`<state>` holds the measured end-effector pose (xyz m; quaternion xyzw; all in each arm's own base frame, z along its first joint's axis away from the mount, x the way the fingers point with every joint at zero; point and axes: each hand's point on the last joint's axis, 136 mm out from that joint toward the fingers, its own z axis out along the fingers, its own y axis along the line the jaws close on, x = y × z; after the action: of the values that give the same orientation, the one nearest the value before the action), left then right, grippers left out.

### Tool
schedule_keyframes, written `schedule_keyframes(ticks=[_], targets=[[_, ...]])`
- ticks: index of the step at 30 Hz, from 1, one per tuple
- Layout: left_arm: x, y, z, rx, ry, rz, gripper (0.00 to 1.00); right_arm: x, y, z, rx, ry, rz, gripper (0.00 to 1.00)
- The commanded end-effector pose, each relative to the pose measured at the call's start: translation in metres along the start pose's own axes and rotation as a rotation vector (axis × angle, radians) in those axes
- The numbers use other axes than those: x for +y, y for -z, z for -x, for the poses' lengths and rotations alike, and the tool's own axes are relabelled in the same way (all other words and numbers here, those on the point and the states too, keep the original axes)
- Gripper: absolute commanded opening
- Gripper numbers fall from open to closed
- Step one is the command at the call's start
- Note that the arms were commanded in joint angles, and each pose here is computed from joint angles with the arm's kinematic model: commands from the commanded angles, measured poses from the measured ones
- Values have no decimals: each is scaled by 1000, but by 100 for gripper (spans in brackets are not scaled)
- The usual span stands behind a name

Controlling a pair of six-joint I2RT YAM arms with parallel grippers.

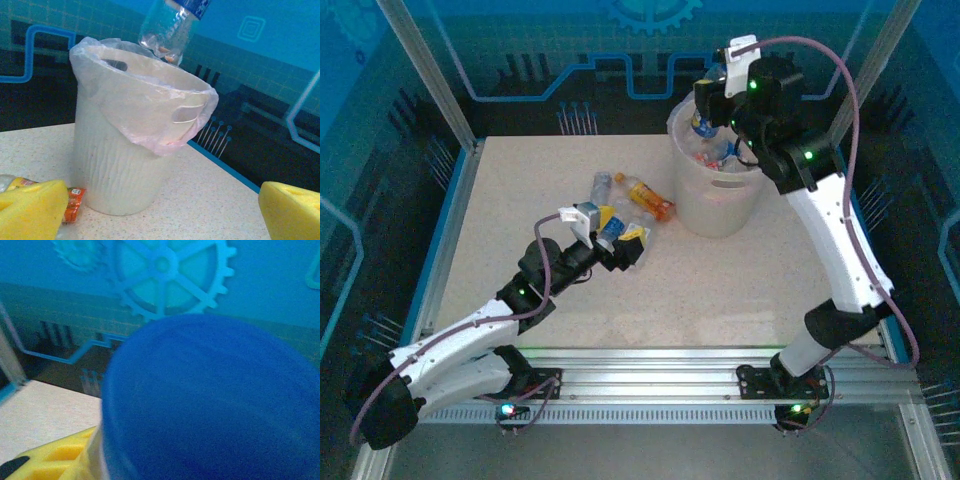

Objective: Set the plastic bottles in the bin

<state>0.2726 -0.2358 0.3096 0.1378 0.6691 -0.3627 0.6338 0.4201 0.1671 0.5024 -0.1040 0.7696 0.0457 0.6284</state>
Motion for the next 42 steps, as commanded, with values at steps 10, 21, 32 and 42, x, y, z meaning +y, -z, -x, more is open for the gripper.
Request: schedule_keyframes(ticks=[10, 21, 32, 42], targets=[[20, 8, -3, 1, -26, 119, 99, -25, -63, -83, 312, 150, -112, 47], [25, 7, -7, 16, -26, 146, 99, -11, -88, -156, 544, 193, -54, 52], [29, 6, -11, 33, -28, 164, 99, -2, -115, -194, 658, 194, -35, 66], [33, 6, -13, 43, -32, 186, 99, -5, -100, -148, 558, 150, -22, 92]])
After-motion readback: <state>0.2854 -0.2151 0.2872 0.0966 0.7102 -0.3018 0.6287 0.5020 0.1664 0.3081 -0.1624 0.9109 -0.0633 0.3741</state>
